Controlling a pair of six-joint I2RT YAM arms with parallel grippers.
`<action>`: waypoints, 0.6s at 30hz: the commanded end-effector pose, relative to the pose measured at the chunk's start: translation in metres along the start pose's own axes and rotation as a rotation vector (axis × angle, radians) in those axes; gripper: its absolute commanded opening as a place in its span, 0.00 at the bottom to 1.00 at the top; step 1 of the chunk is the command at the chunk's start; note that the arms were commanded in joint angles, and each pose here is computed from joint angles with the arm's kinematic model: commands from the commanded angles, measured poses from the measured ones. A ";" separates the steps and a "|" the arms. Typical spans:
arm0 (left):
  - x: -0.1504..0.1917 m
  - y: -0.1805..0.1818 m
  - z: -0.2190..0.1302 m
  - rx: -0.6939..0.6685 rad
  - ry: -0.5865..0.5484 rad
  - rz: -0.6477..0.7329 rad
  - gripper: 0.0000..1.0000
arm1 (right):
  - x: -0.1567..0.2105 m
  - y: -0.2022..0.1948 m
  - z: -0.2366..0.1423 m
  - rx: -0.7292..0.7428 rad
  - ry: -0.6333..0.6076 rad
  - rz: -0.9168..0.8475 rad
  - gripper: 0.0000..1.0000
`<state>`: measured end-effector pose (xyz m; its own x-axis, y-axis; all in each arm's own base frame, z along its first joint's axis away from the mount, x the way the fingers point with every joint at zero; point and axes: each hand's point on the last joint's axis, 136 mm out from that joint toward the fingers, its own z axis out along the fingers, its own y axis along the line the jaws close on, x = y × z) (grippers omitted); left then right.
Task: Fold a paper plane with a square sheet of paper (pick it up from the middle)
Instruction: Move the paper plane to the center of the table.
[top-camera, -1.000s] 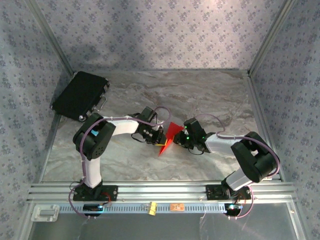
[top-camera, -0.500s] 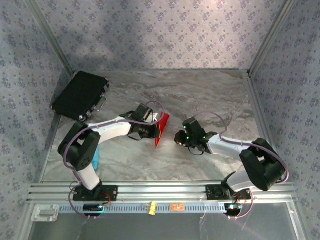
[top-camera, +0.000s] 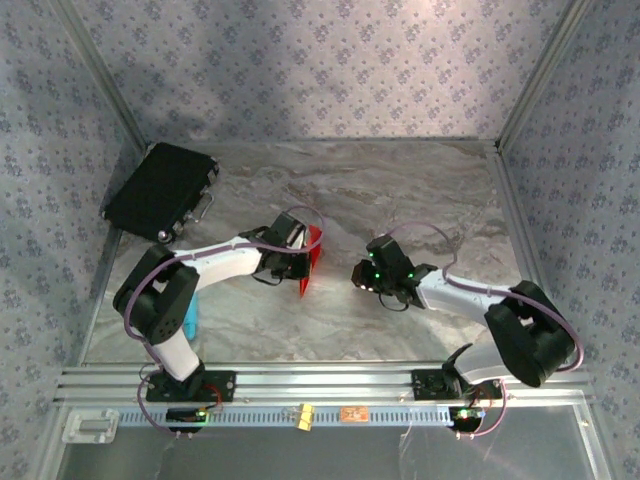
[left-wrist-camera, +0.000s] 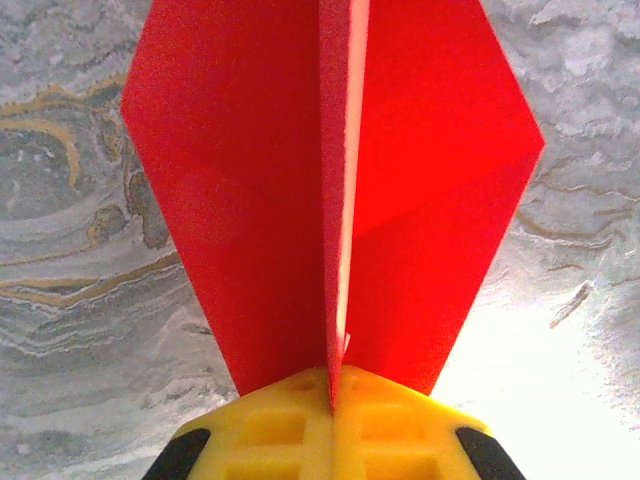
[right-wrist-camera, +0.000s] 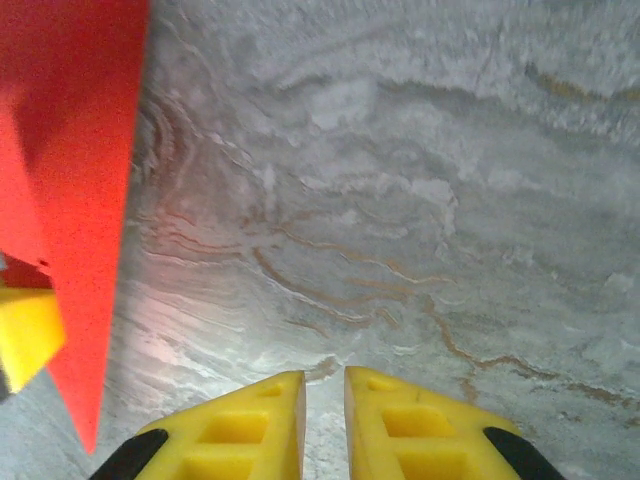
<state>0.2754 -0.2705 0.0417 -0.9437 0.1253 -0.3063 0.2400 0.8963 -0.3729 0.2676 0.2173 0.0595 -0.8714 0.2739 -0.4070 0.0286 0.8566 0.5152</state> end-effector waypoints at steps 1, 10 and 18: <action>0.001 -0.006 -0.009 0.025 -0.017 0.017 0.03 | -0.013 0.003 -0.014 0.006 -0.079 -0.045 0.19; 0.005 0.004 -0.008 -0.017 -0.025 -0.008 0.05 | -0.017 -0.015 -0.028 0.035 -0.163 -0.004 0.21; 0.008 0.011 -0.008 -0.085 -0.026 -0.005 0.05 | -0.014 -0.010 -0.023 0.000 -0.133 0.006 0.22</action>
<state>0.2701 -0.2608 0.0345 -0.9424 0.1225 -0.3113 0.2274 0.9171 -0.3275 0.2668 0.1957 0.0796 -0.7994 0.3223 -0.5071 0.0213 0.8586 0.5122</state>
